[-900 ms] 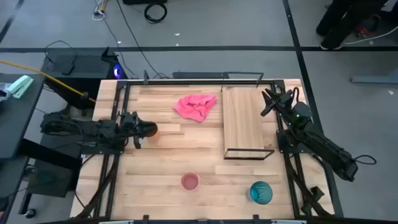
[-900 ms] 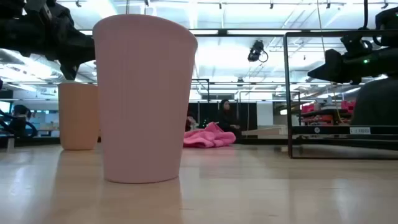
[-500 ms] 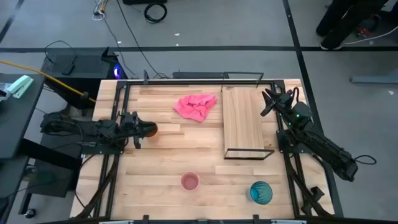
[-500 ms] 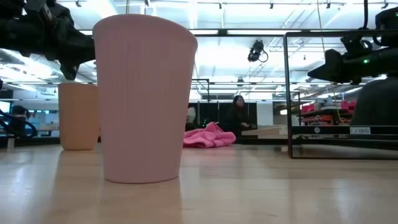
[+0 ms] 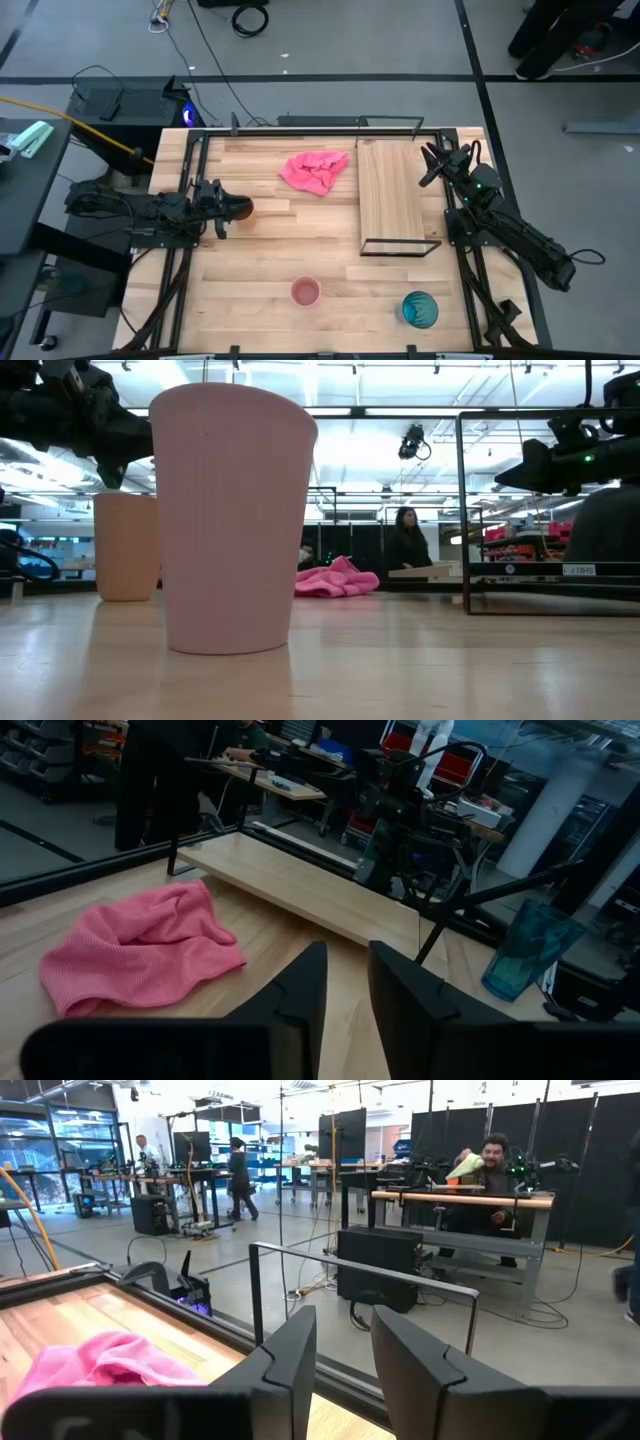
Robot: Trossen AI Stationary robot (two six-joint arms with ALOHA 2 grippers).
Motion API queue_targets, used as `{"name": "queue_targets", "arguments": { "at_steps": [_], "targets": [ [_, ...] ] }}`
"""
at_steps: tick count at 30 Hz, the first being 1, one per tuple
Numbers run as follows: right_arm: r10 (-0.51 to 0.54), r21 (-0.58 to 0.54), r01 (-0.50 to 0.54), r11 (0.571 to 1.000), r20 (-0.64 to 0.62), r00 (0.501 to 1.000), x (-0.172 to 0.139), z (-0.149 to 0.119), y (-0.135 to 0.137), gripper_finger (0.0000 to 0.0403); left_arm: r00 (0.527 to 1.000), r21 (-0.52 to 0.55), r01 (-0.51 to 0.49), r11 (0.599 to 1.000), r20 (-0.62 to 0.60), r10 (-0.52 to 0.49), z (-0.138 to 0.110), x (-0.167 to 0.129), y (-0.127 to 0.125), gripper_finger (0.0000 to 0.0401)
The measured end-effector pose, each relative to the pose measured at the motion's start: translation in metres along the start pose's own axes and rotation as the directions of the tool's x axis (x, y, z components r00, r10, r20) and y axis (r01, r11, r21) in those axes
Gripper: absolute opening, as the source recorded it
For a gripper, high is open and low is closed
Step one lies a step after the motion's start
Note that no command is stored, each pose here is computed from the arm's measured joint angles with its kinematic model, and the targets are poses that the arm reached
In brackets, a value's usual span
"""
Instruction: Stack small to large cups/mugs on shelf
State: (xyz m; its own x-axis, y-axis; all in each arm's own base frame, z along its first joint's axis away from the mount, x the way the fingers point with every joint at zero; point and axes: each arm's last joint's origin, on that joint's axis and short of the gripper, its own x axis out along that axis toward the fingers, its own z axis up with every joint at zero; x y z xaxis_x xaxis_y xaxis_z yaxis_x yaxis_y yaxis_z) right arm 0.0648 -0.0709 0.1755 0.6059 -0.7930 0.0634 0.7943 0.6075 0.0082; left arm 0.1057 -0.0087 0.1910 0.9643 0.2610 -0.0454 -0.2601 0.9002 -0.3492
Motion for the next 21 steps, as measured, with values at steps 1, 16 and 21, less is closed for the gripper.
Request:
{"name": "queue_targets", "arguments": {
  "at_steps": [1,16,21],
  "targets": [
    [0.000,0.000,0.000,1.000,0.000,1.000,0.0000,0.0001,0.0000,0.0107,1.000,0.000,0.000,1.000,0.000,0.000,0.0000,0.0000,0.0000,0.0085],
    [0.000,0.000,0.000,1.000,0.000,1.000,0.0000,0.0000,0.0000,0.0107,1.000,0.000,0.000,1.000,0.000,0.000,0.0000,0.0000,0.0000,0.0083],
    [0.000,0.000,0.000,1.000,0.000,1.000,0.0000,0.0000,0.0000,0.0107,1.000,-0.001,0.000,1.000,0.000,0.000,0.0000,0.0000,0.0000,0.0087]
  ]
}}
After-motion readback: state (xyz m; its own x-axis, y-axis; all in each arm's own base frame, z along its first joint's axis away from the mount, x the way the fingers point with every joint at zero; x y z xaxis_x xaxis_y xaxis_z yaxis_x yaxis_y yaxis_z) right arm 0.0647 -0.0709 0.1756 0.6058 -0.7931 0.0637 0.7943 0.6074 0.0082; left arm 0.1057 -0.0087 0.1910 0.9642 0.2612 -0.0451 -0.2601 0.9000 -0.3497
